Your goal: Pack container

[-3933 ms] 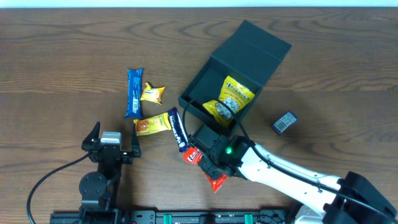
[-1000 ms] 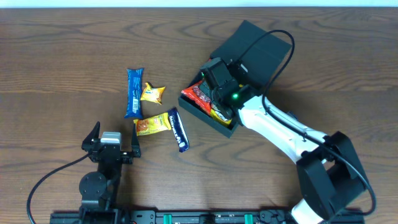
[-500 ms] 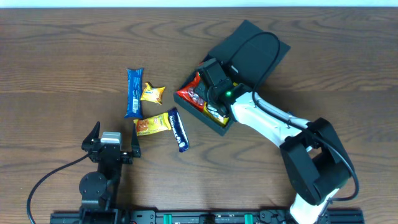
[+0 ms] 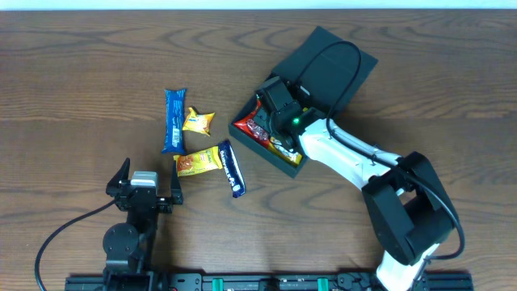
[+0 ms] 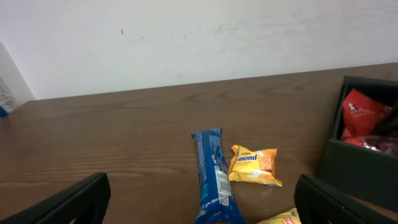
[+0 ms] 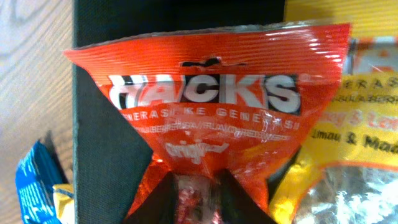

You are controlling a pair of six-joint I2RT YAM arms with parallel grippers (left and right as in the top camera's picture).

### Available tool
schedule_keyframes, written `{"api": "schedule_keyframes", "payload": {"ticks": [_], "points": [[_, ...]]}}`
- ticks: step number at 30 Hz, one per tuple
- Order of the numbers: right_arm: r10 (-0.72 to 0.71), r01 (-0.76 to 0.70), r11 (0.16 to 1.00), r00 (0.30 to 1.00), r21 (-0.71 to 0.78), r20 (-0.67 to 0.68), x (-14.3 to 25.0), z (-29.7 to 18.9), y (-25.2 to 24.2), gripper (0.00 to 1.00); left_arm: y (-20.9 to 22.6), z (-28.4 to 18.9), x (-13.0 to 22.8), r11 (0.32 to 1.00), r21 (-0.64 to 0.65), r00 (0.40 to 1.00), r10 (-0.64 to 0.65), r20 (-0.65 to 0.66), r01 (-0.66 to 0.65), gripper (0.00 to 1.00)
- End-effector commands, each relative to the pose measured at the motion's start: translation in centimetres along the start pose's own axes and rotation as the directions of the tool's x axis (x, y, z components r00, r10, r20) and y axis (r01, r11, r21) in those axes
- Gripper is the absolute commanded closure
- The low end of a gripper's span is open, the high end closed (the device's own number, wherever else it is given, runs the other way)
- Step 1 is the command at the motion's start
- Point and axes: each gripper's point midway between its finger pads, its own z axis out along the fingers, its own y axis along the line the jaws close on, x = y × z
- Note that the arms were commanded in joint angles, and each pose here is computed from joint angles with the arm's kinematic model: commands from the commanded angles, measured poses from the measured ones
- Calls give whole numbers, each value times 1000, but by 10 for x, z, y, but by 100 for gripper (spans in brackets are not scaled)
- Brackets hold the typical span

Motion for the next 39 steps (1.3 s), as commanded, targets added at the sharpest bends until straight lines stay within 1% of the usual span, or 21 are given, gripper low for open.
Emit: {"api": "schedule_keyframes", "payload": {"ticks": [1, 4, 5, 7, 15, 20, 24, 29, 31, 39], "points": [[-2, 3, 999, 1000, -37, 24, -11, -16, 9, 89, 2, 1, 19, 1000, -17, 998, -4, -61, 3, 5], [-32, 36, 996, 998, -84, 47, -19, -48, 22, 92, 2, 1, 19, 1000, -17, 998, -4, -61, 3, 5], [-35, 39, 995, 998, -90, 50, -21, -58, 23, 95, 2, 1, 19, 1000, -17, 998, -4, -61, 3, 4], [-37, 42, 995, 998, -88, 51, -22, -70, 22, 98, 2, 1, 19, 1000, -17, 998, -4, -61, 3, 5], [-50, 51, 998, 999, -48, 13, -13, -74, 11, 98, 2, 1, 19, 1000, -17, 998, -4, -61, 3, 5], [-26, 27, 1000, 1000, -10, 14, -8, -62, 5, 98, 2, 1, 19, 1000, -17, 998, -4, -61, 3, 5], [-31, 31, 999, 999, 20, -12, 0, -47, -3, 98, 2, 1, 19, 1000, -17, 998, -4, -61, 3, 5], [-33, 34, 999, 999, 18, -29, 5, -30, -3, 98, 2, 1, 19, 1000, -17, 998, -4, -61, 3, 5], [-33, 35, 999, 998, 19, -58, 12, -22, -4, 98, 2, 1, 19, 1000, -17, 998, -4, -61, 3, 5], [-36, 39, 998, 997, 49, -70, 17, -2, -13, 98, 2, 1, 19, 1000, -17, 998, -4, -61, 3, 5]]}}
